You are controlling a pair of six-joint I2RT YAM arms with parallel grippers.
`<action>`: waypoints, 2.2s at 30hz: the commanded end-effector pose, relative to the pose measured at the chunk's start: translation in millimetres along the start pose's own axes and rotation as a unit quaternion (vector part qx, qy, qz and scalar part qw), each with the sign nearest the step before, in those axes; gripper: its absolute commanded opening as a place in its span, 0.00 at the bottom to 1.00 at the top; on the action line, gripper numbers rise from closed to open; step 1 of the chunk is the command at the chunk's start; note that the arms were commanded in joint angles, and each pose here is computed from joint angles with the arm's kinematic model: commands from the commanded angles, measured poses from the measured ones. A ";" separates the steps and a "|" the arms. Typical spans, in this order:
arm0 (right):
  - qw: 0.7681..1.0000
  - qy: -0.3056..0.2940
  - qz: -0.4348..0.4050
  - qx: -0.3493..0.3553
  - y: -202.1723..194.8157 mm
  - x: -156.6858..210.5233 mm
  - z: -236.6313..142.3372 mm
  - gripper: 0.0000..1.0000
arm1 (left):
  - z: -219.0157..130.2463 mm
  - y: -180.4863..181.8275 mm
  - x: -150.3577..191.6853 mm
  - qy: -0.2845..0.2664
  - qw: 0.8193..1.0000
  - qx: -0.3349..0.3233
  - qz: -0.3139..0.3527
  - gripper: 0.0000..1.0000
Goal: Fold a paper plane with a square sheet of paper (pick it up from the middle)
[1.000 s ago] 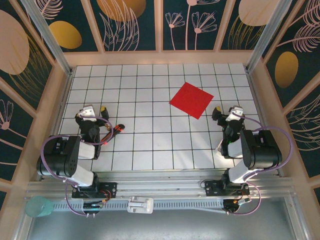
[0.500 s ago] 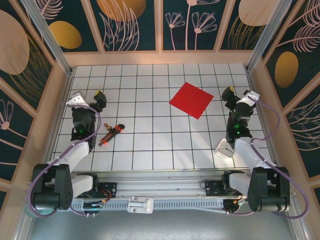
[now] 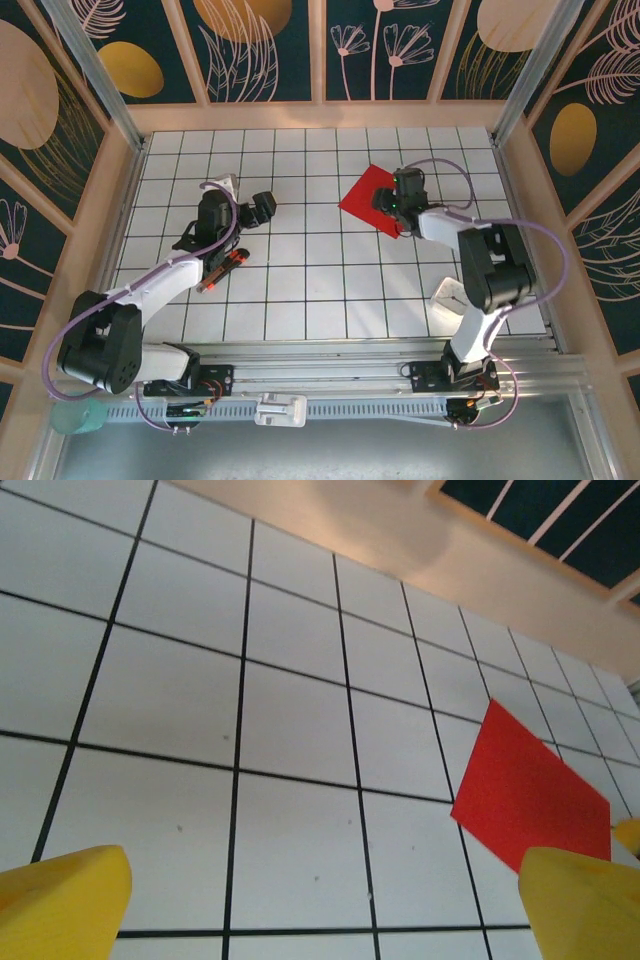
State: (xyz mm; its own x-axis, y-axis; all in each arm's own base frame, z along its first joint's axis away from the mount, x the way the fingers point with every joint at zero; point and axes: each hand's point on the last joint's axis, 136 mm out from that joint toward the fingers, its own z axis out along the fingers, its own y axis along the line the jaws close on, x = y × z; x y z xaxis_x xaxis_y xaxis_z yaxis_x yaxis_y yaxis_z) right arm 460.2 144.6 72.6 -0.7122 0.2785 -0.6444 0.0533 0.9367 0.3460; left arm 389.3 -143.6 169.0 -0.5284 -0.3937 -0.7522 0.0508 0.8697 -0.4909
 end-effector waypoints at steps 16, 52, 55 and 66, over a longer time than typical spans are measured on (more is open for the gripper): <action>0.986 0.164 0.014 -0.004 24.3 111.2 21.9 0.38 | 0.2 13.1 18.7 0.040 0.999 -0.031 0.004 0.99; 0.999 -0.017 0.011 -0.047 0.8 24.1 -107.4 0.99 | 19.7 -50.2 179.6 0.379 0.894 -0.090 0.220 0.99; 0.998 -0.022 0.025 -0.049 -9.3 24.8 -106.2 0.99 | 26.6 -48.7 189.9 0.402 0.878 -0.099 0.239 0.99; 0.997 -0.021 0.047 -0.059 -25.1 32.0 -102.7 0.99 | 42.3 -52.3 208.6 0.438 0.856 -0.108 0.251 0.99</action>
State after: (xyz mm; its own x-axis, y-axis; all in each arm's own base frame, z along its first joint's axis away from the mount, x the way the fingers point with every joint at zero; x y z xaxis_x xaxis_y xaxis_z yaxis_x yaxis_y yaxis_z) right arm 361.9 108.0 103.9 -0.7030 0.3742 -0.6048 0.0706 0.8829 0.4642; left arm 320.0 -287.4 26.2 -0.9232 0.3004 -0.2397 0.3250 0.9431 -0.0698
